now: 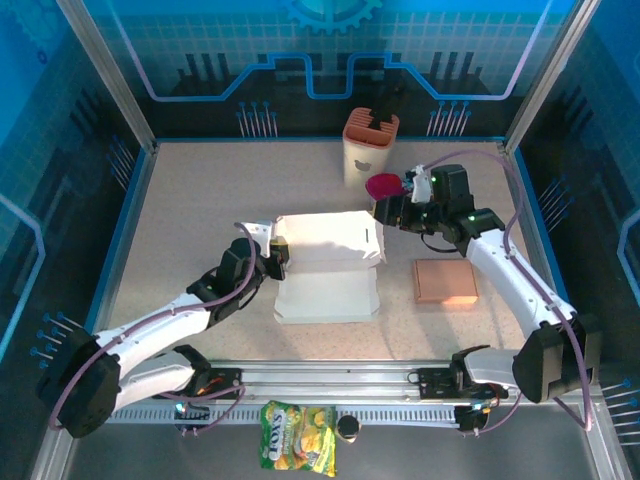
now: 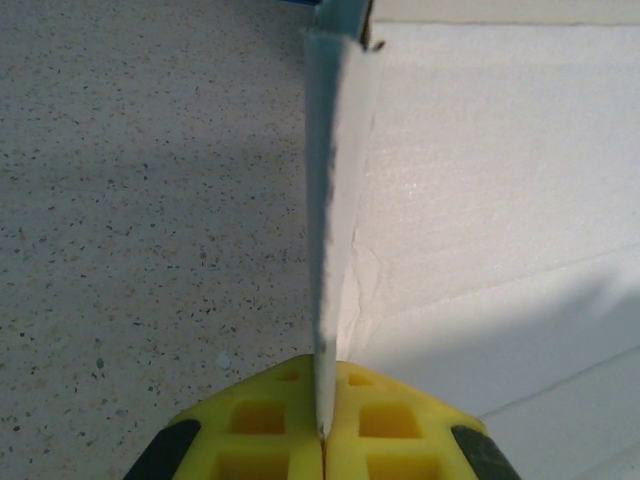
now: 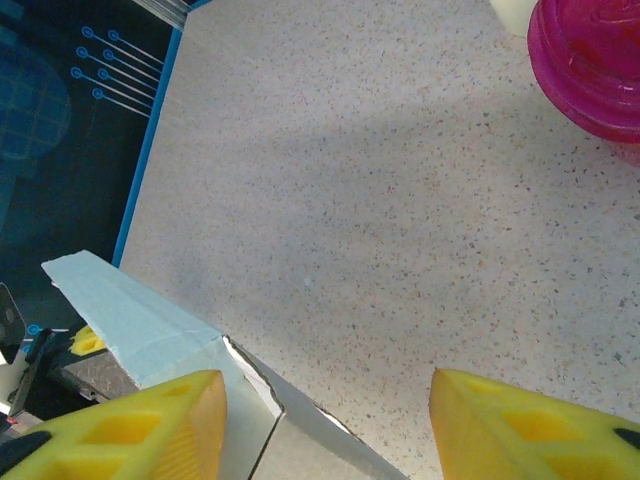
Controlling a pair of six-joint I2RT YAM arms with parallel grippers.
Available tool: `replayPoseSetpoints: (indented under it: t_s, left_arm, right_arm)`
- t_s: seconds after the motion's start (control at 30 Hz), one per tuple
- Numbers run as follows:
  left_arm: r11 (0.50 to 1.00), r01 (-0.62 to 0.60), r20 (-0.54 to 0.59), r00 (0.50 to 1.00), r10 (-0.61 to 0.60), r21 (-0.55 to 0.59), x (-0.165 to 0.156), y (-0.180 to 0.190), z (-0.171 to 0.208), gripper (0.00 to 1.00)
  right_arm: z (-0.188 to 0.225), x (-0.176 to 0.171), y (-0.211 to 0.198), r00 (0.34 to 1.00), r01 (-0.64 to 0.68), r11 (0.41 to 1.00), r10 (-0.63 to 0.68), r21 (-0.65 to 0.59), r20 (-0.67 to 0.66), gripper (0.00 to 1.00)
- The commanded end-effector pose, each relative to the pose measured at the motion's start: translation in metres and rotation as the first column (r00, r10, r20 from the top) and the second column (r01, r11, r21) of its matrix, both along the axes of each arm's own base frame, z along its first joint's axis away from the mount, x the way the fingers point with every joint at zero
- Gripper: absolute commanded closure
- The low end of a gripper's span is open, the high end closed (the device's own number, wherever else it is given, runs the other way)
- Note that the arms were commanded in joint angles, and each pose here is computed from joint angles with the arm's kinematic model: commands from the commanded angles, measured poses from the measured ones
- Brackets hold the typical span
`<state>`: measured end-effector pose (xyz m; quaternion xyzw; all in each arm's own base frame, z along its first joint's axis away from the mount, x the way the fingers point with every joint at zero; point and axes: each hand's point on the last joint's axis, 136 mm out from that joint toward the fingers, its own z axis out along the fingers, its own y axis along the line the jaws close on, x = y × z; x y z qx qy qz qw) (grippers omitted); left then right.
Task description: Fold the paper box
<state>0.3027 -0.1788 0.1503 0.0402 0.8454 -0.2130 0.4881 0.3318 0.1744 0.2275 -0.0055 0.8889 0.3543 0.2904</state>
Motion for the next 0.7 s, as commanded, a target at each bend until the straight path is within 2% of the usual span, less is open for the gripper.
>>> replayPoseSetpoints:
  t_s: [0.0, 0.2, 0.4, 0.53, 0.67]
  left_arm:
    - [1.0, 0.022, 0.048, 0.999, -0.021, -0.022, 0.008, -0.007, 0.02, 1.0]
    - [0.999, 0.031, 0.049, 0.998, -0.03, -0.03, 0.011, -0.011, 0.023, 1.0]
    - [0.997, 0.039, 0.034, 0.999, -0.037, -0.062, 0.012, -0.009, 0.023, 1.0]
    - [0.994, 0.045, 0.021, 0.999, -0.043, -0.095, 0.015, -0.007, 0.025, 1.0]
    - [0.991, 0.06, 0.019, 0.998, -0.058, -0.118, 0.016, -0.008, 0.03, 1.0]
  right_arm:
    - [0.0, -0.002, 0.004, 1.0, -0.028, 0.999, 0.028, -0.032, 0.0, 0.45]
    - [-0.005, -0.005, 0.012, 0.998, -0.068, 0.995, 0.067, -0.076, -0.01, 0.47]
    - [0.013, -0.009, 0.016, 0.993, -0.112, 0.991, 0.115, -0.071, 0.041, 0.39]
    - [0.048, -0.017, 0.01, 0.982, -0.134, 0.991, 0.133, -0.006, 0.137, 0.27]
    - [0.068, -0.022, -0.005, 0.973, -0.149, 0.981, 0.123, 0.125, 0.195, 0.21]
